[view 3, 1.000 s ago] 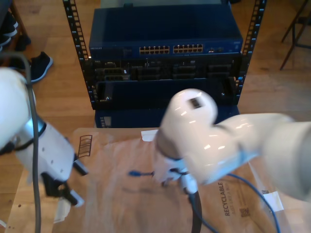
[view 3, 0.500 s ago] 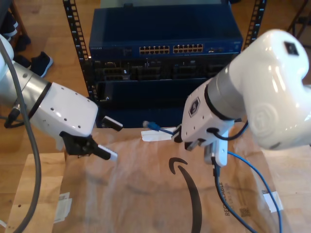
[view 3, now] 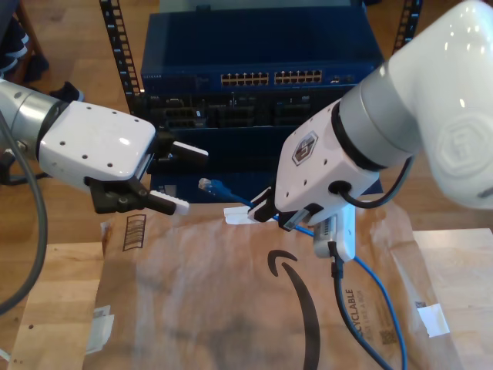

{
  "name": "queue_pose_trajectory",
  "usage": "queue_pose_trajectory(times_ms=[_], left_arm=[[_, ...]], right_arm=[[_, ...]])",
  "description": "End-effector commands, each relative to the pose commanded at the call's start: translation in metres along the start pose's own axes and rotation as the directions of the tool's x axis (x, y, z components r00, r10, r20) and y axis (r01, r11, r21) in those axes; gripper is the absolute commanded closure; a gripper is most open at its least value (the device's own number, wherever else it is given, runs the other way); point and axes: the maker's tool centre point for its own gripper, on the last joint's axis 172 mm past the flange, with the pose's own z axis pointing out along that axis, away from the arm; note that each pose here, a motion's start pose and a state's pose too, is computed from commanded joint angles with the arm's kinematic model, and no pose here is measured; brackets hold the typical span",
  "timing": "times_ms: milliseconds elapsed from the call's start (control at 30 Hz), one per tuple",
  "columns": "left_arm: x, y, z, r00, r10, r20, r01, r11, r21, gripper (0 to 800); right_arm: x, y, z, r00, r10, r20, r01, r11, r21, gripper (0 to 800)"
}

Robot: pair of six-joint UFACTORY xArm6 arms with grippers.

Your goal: Grab the cable and plug it in

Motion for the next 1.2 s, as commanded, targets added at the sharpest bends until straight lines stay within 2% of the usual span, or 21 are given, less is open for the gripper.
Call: queue_pose_trajectory(times_ms=[100, 200, 267, 333, 400, 500, 700, 867, 933, 1033, 1200], left_arm=[[-0.004, -0.005, 0.001, 1.0, 0.017, 0.016, -0.017, 1.0, 0.018, 5], [-0.021, -0.018, 0.002, 0.997, 0.024, 0.078, -0.029, 0.998, 0.058, 7], [-0.033, -0.025, -0.007, 0.991, 0.026, 0.129, -0.034, 0.998, 0.061, 7], [-0.037, -0.027, -0.012, 0.989, 0.025, 0.143, -0.033, 0.998, 0.051, 9], [-0.035, -0.026, -0.017, 0.99, -0.008, 0.142, 0.002, 0.999, 0.043, 14], [-0.034, -0.022, -0.02, 0.986, -0.09, 0.138, 0.086, 0.996, 0.036, 25], [-0.037, -0.02, -0.022, 0.983, -0.13, 0.128, 0.127, 0.991, 0.035, 28], [-0.037, -0.021, -0.021, 0.983, -0.123, 0.133, 0.119, 0.992, 0.035, 156], [-0.041, -0.021, -0.021, 0.986, -0.092, 0.139, 0.089, 0.996, 0.027, 199], [-0.048, -0.02, -0.022, 0.986, -0.049, 0.162, 0.047, 0.999, 0.016, 213], [-0.049, -0.021, -0.021, 0.985, -0.045, 0.165, 0.043, 0.999, 0.017, 234]], right_arm=[[-0.005, -0.001, -0.003, 1.0, -0.004, 0.007, 0.004, 1.0, 0.002, 799], [-0.008, -0.002, -0.006, 1.0, -0.006, 0.013, 0.006, 1.0, 0.007, 799], [-0.01, -0.002, -0.008, 1.0, -0.01, 0.017, 0.01, 1.0, 0.01, 799], [-0.012, -0.002, -0.01, 1.0, -0.012, 0.021, 0.012, 1.0, 0.015, 799], [-0.016, -0.003, -0.015, 1.0, -0.017, 0.027, 0.016, 1.0, 0.022, 799], [-0.02, -0.001, -0.021, 0.999, -0.025, 0.036, 0.024, 0.999, 0.027, 799], [-0.031, 0.003, -0.027, 0.998, -0.02, 0.06, 0.02, 1.0, 0.007, 799], [-0.033, 0.007, -0.028, 0.998, -0.02, 0.062, 0.02, 1.0, -0.007, 799], [-0.035, 0.008, -0.028, 0.997, -0.013, 0.07, 0.014, 1.0, -0.015, 799], [-0.03, 0.012, -0.02, 0.999, -0.002, 0.053, 0.004, 0.999, -0.046, 799], [-0.028, 0.01, -0.017, 0.999, 0.003, 0.047, -0.001, 0.999, -0.049, 799]])
